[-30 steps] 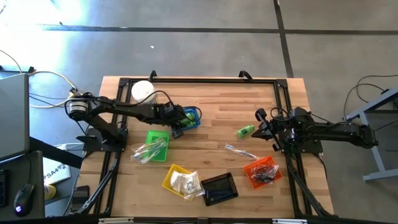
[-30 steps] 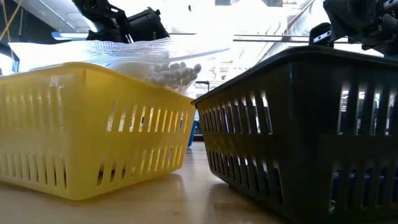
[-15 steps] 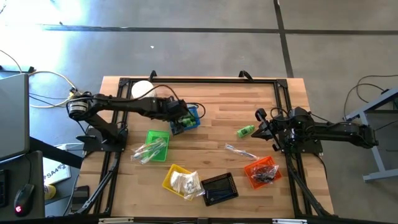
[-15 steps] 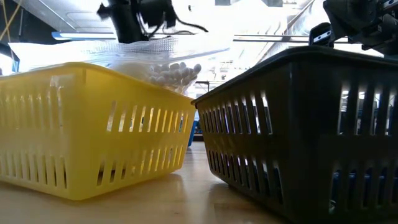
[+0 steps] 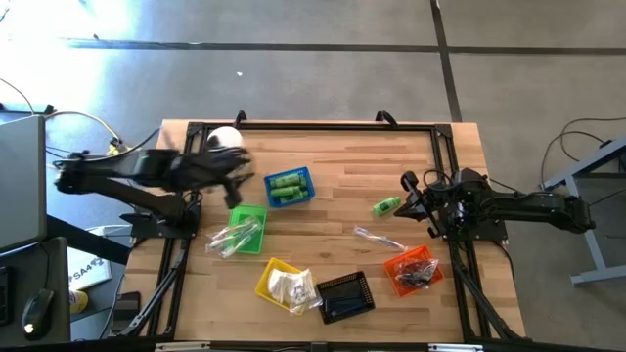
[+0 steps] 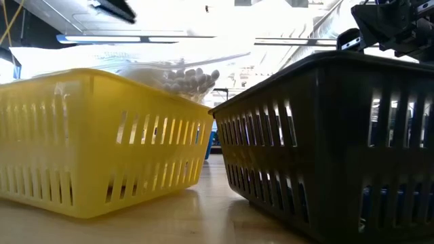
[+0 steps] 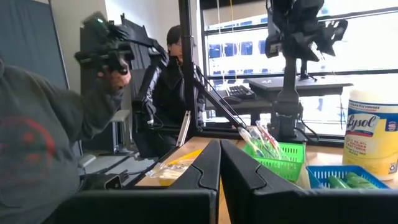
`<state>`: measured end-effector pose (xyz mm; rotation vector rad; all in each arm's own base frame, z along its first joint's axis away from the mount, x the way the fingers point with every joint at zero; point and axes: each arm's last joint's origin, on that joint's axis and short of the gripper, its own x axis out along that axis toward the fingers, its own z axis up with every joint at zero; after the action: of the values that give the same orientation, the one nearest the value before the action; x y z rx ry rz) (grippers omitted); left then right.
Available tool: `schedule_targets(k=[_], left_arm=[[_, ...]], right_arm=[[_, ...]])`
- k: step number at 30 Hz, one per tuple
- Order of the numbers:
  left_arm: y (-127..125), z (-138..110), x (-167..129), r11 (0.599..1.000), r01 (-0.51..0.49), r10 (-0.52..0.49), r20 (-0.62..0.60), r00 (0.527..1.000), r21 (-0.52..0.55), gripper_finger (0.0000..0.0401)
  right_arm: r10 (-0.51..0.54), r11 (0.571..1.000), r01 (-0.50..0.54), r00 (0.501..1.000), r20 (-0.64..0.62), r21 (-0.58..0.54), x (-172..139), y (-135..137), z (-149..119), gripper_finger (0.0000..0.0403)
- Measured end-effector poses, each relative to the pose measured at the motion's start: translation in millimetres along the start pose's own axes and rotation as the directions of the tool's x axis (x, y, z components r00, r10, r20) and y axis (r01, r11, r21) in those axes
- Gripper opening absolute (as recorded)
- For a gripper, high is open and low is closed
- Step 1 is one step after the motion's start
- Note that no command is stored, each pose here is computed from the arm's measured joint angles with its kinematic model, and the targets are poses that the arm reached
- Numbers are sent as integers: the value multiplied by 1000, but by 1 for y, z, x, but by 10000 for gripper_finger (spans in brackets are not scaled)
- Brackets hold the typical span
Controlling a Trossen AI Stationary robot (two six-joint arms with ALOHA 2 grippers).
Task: Pick & Place Travel size toiletries
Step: Put the blue toothbrush into the green bin
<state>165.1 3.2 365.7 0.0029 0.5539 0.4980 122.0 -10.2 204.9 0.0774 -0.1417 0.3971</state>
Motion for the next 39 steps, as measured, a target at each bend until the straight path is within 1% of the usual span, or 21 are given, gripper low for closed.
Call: schedule_targets(k=[2, 3, 6, 7, 8, 10, 12, 14, 16, 18, 22, 25, 27, 28, 30, 32, 34, 37, 39], left_arm=[[7, -22, -10, 999, 17, -16, 32, 999, -32, 135], [10, -33, -13, 997, 29, -25, 61, 998, -65, 112], [15, -66, -11, 984, 76, -49, 166, 985, -159, 39], [16, -76, -10, 980, 94, -57, 201, 978, -178, 21], [18, -84, -9, 974, 110, -61, 239, 969, -197, 11], [21, -100, -9, 968, 133, -68, 287, 955, -212, 10], [24, -112, -10, 970, 136, -69, 311, 948, -200, 6], [26, -122, -11, 971, 156, -86, 345, 935, -181, 2], [28, -131, -12, 964, 203, -120, 399, 909, -173, 2], [29, -139, -12, 961, 220, -130, 427, 895, -169, 1], [30, -154, -8, 964, 216, -129, 435, 891, -157, 0], [29, -159, -5, 966, 213, -128, 442, 888, -148, 0], [28, -162, -3, 969, 207, -130, 435, 891, -135, 0], [28, -163, -2, 969, 206, -130, 432, 893, -133, 0], [27, -165, 0, 970, 204, -130, 427, 895, -132, 0], [27, -165, 1, 970, 204, -130, 425, 896, -133, 0], [27, -165, 1, 970, 204, -130, 425, 896, -134, 0], [27, -165, 1, 970, 203, -129, 425, 896, -135, 0], [27, -165, 1, 970, 200, -125, 425, 896, -136, 0]], right_arm=[[0, 1000, 0, 1000, 1, -1, 0, 0, 0, 3], [-3, 1000, 3, 1000, 1, -2, 0, 0, 0, 3], [-4, 1000, 4, 1000, 2, -8, 0, 0, 0, 3], [-11, 1000, 11, 1000, 3, -10, 0, 0, 0, 3], [-22, 1000, 22, 1000, 5, -10, 0, -1, 0, 3], [-42, 999, 42, 999, 9, -12, 0, -1, 0, 3], [-52, 998, 53, 999, 10, -22, 0, -1, 0, 3], [-55, 998, 55, 998, 10, -28, 0, -2, 0, 3], [-57, 998, 57, 998, 8, -27, 0, -2, 0, 2], [-81, 996, 81, 997, 9, -25, 0, -3, 0, 2], [-160, 987, 160, 987, 14, -21, 1, -6, -1, 2], [-204, 979, 205, 978, 30, -7, 1, -7, 0, 2], [-241, 970, 240, 969, 45, 23, 1, -8, 1, 2], [-272, 962, 270, 961, 50, 43, 1, -9, 1, 2], [-358, 931, 353, 933, 43, 97, 1, -13, -1, 2], [-413, 903, 408, 911, 8, 131, 3, -16, -2, 2], [-428, 891, 430, 902, -49, 147, 9, -20, 4, 2], [-446, 864, 477, 874, -194, 160, 24, -25, 18, 2], [-450, 847, 511, 837, -312, 149, 36, -26, 27, 2]])
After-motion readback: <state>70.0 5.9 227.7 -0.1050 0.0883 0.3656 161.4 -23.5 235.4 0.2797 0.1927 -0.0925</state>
